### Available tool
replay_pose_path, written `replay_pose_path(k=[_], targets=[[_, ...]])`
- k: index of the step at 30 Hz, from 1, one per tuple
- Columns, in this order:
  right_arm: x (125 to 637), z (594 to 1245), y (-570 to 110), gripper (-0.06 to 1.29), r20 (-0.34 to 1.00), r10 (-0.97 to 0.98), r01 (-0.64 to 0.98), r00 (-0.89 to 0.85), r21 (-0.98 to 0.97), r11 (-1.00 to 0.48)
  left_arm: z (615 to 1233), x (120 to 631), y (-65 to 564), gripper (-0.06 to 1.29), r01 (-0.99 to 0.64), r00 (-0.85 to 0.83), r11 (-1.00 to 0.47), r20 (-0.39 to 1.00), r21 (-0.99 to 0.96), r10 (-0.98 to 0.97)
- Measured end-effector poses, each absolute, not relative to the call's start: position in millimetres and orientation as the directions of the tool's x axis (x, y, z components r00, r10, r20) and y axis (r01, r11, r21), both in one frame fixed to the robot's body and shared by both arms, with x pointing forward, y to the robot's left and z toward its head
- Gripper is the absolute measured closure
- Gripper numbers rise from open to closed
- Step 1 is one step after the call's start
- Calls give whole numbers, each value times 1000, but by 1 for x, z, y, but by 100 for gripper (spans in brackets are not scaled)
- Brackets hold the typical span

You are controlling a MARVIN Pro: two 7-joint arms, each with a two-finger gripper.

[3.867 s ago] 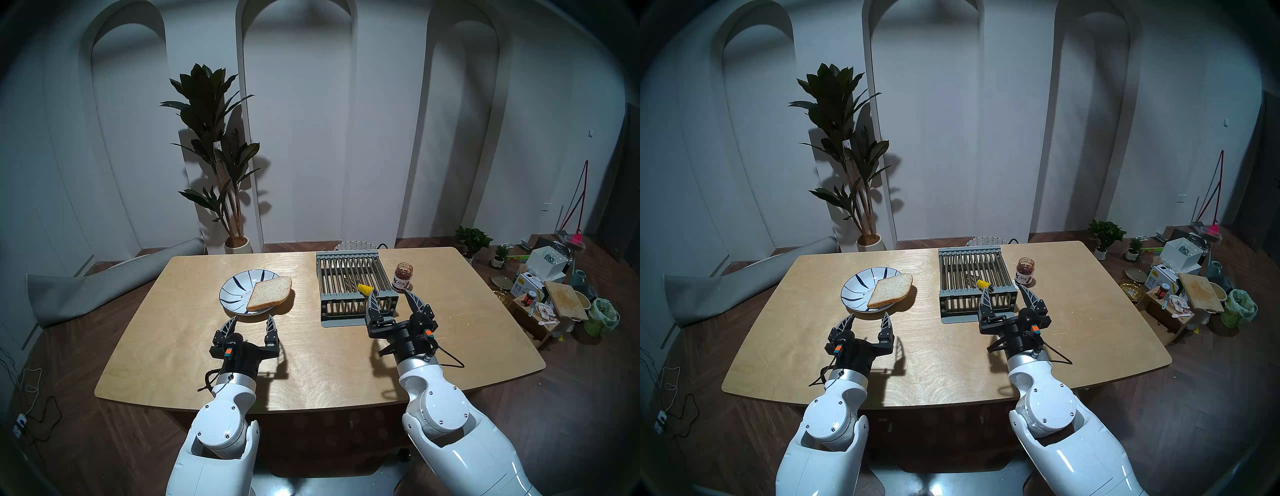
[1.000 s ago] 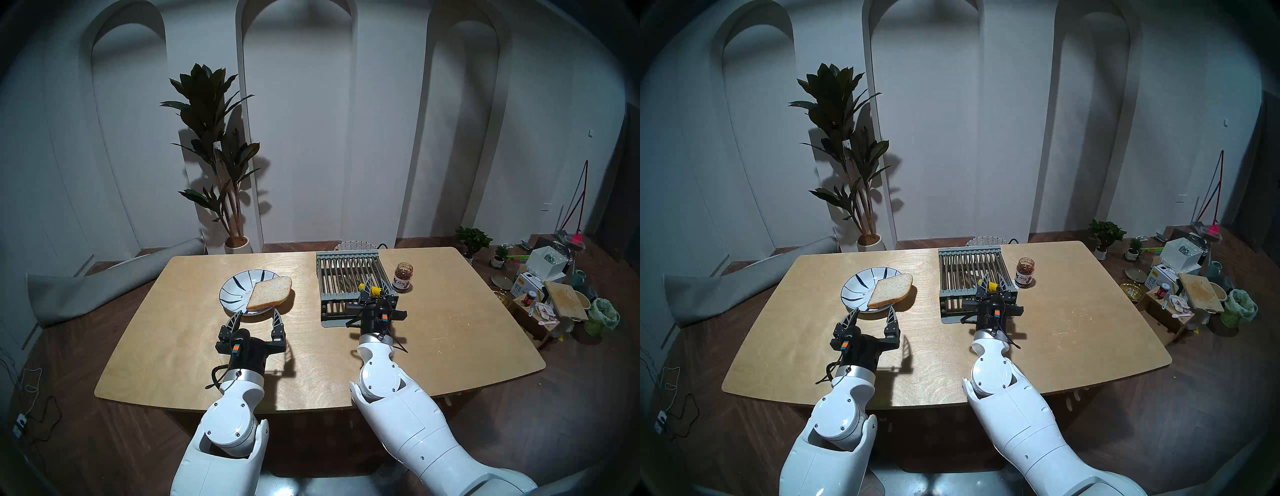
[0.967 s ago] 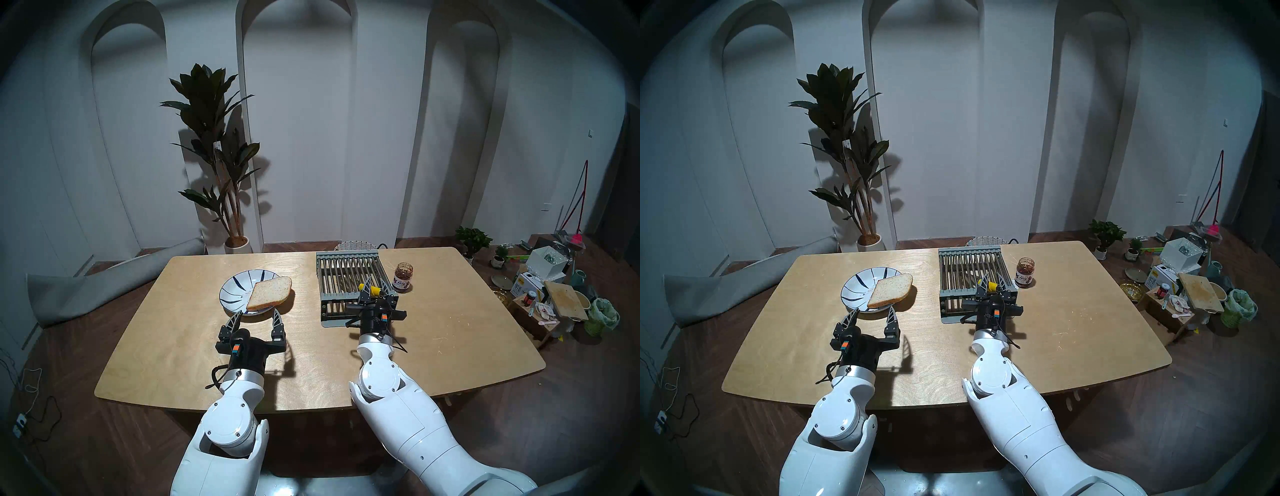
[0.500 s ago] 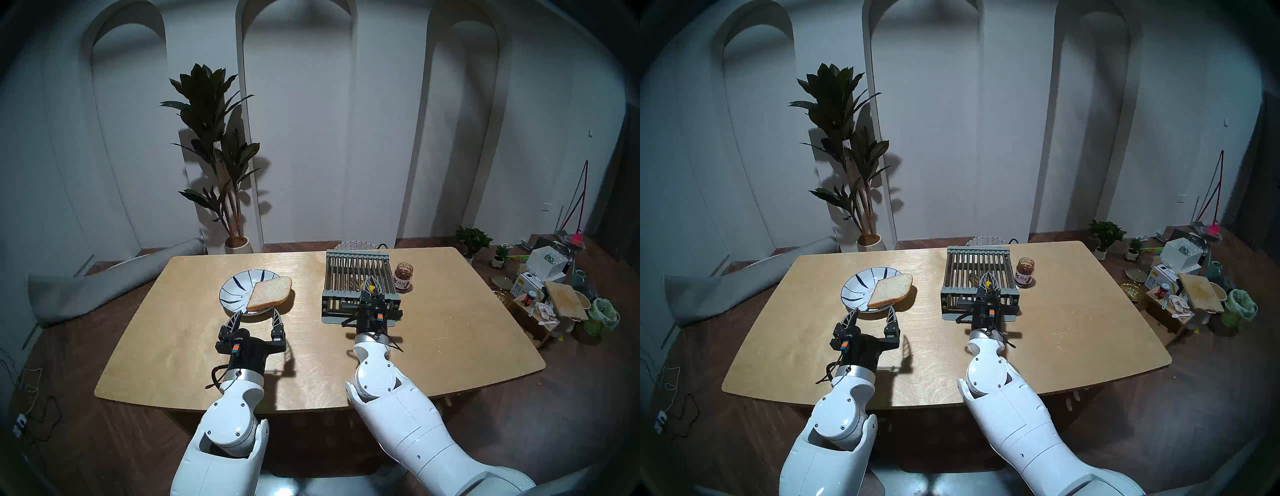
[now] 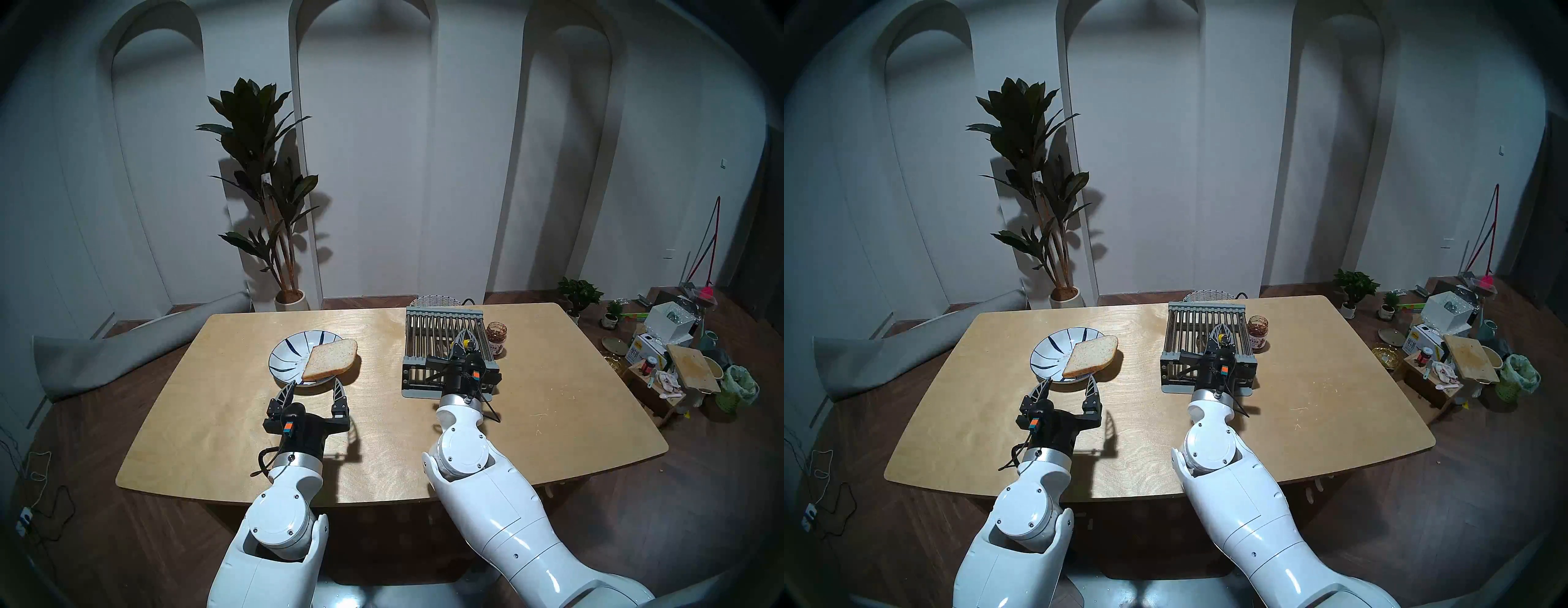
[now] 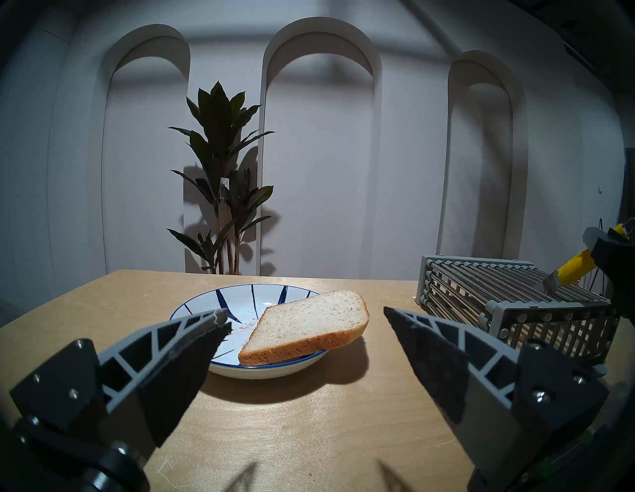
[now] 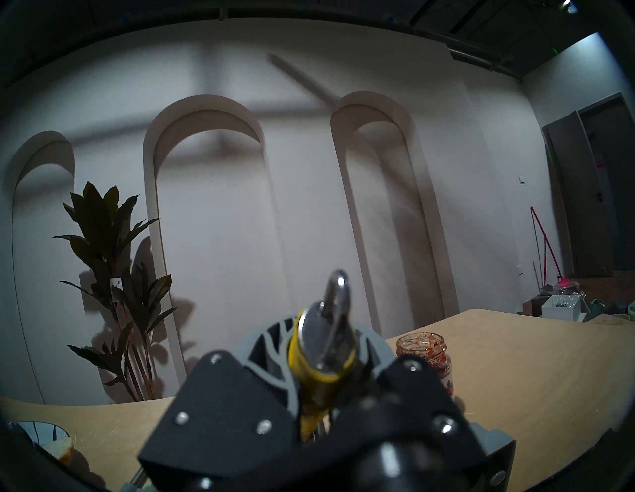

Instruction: Spread jam over the slice of bread with the knife

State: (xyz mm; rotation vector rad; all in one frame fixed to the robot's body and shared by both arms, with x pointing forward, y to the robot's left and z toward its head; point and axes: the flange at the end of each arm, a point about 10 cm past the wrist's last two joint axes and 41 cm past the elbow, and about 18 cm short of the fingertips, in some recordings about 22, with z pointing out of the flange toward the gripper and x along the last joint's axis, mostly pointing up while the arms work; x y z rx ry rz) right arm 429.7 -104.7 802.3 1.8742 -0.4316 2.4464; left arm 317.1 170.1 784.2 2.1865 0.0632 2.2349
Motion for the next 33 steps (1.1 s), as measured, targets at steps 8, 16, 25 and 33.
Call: replay_pose_path(k=[8,16,25,33], targets=[[431,827,-95,114,965,-128,-231,-229,-182,-956,786,316,170,0,21,-25,-999,999,35,34],[429,850,-88,114,980,-105,-295,-168,-151,-944,786,315,170,0,20,-26,-999,999,35,34],[429,881,-88,115,992,-79,-369,-102,-111,-923,786,314,167,0,14,-24,-999,999,36,35],[428,910,-92,115,996,-54,-456,-64,-77,-887,786,313,166,0,9,-24,-999,999,35,35]])
